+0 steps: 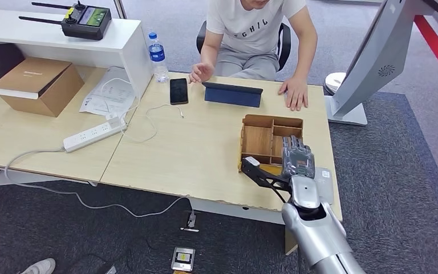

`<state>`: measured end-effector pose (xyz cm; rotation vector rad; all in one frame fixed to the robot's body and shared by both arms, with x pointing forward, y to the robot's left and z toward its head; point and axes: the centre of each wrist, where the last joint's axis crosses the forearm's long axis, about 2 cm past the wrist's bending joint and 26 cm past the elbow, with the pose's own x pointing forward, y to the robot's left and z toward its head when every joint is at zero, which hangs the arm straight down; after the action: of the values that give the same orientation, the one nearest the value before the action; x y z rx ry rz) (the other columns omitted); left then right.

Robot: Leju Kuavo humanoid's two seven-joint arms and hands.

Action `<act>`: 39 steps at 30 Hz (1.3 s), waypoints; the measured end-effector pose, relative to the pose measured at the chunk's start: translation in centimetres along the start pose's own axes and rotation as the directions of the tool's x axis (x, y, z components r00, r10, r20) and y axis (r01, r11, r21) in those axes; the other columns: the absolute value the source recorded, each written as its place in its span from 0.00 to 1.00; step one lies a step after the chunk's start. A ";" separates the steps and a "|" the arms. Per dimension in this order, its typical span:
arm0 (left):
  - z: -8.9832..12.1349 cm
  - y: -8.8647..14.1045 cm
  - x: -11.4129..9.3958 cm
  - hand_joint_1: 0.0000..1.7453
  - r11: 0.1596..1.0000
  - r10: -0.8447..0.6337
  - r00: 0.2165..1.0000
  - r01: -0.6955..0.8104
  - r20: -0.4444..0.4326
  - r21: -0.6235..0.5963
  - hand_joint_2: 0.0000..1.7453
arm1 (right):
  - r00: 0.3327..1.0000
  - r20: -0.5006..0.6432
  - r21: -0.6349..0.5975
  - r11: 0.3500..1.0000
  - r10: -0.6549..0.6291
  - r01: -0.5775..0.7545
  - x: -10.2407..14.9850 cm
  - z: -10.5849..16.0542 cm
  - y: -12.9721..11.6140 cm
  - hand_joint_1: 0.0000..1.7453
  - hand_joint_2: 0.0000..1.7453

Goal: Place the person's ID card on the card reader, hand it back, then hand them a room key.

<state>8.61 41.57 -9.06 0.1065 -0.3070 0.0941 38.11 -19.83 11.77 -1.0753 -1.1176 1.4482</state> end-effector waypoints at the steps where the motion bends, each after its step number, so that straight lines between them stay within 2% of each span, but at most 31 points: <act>1: 0.0 0.0 0.0 0.00 1.000 -0.001 1.000 0.001 0.002 -0.002 0.00 | 1.000 -0.004 0.001 1.000 0.002 -0.002 -0.2 0.0 0.0 0.00 1.00; 12: 0.1 0.5 0.1 0.00 1.000 0.001 1.000 -0.001 0.004 -0.002 0.00 | 0.999 -0.041 -0.012 1.000 0.012 -0.012 -1.9 -0.1 -0.6 0.00 1.00; 39: 0.1 0.9 0.1 0.00 1.000 0.006 1.000 -0.006 0.003 -0.001 0.00 | 1.000 -0.028 0.006 1.000 -0.001 0.001 -1.3 0.6 -0.5 0.00 1.00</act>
<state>8.59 42.43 -8.84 0.1044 -0.3101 0.0995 37.81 -21.18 12.42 -1.0878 -1.0936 1.4309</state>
